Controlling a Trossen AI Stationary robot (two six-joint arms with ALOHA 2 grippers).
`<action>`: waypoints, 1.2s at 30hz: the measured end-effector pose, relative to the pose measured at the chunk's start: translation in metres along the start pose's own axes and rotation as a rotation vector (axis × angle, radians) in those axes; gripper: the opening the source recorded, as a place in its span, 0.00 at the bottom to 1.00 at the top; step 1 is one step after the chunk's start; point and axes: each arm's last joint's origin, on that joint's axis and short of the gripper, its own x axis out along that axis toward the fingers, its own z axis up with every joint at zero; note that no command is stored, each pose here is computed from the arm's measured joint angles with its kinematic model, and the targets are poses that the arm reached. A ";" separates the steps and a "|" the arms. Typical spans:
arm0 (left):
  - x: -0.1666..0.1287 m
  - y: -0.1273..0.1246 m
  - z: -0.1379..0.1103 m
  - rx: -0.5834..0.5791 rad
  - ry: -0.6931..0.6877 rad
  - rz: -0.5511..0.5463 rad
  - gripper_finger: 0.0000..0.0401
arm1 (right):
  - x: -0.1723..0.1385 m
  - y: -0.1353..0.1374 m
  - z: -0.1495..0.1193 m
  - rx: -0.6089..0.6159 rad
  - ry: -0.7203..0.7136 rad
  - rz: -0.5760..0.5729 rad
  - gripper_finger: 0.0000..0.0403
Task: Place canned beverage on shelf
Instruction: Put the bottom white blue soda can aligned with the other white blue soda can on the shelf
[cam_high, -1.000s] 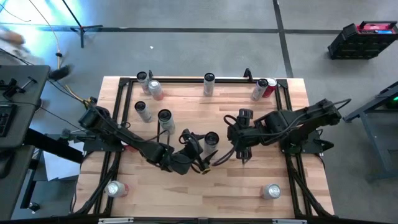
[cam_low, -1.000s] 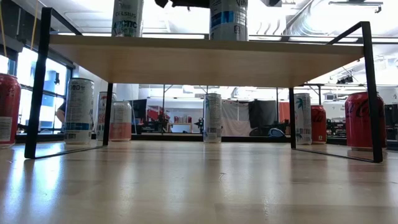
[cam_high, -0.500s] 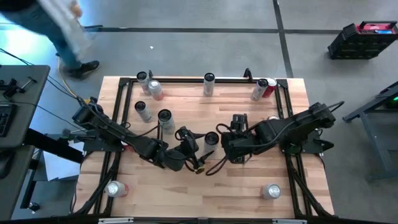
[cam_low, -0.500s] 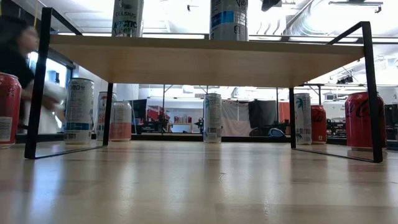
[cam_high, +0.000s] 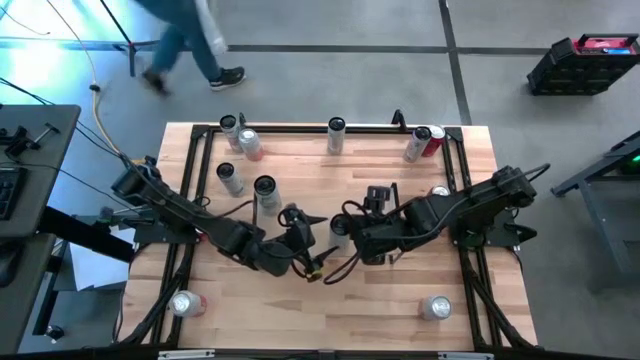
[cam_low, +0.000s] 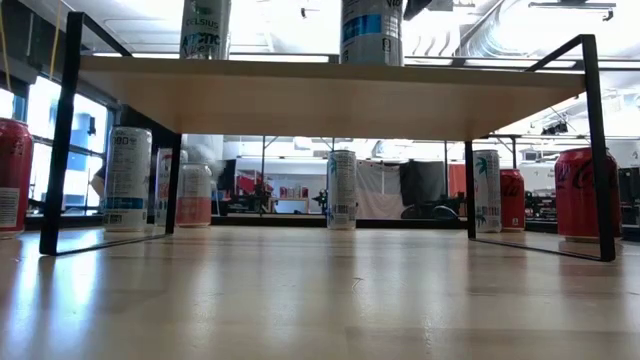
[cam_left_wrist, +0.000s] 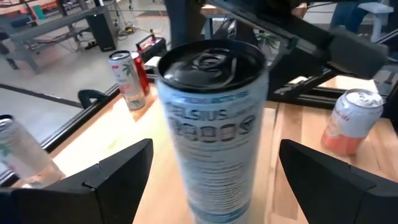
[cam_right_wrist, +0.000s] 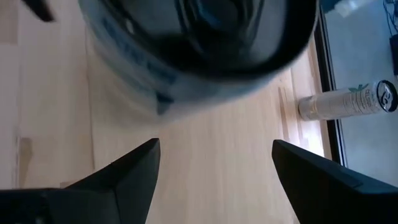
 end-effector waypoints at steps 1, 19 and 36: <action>-0.001 0.001 0.000 0.006 0.004 0.006 0.85 | 0.000 0.000 0.001 0.001 -0.008 0.002 0.73; -0.073 0.052 0.054 -0.005 -0.114 -0.050 0.85 | 0.005 0.002 0.016 -0.009 -0.117 0.022 0.73; -0.103 0.083 0.077 0.003 -0.202 -0.055 0.85 | 0.028 -0.014 0.047 -0.043 -0.290 0.084 0.73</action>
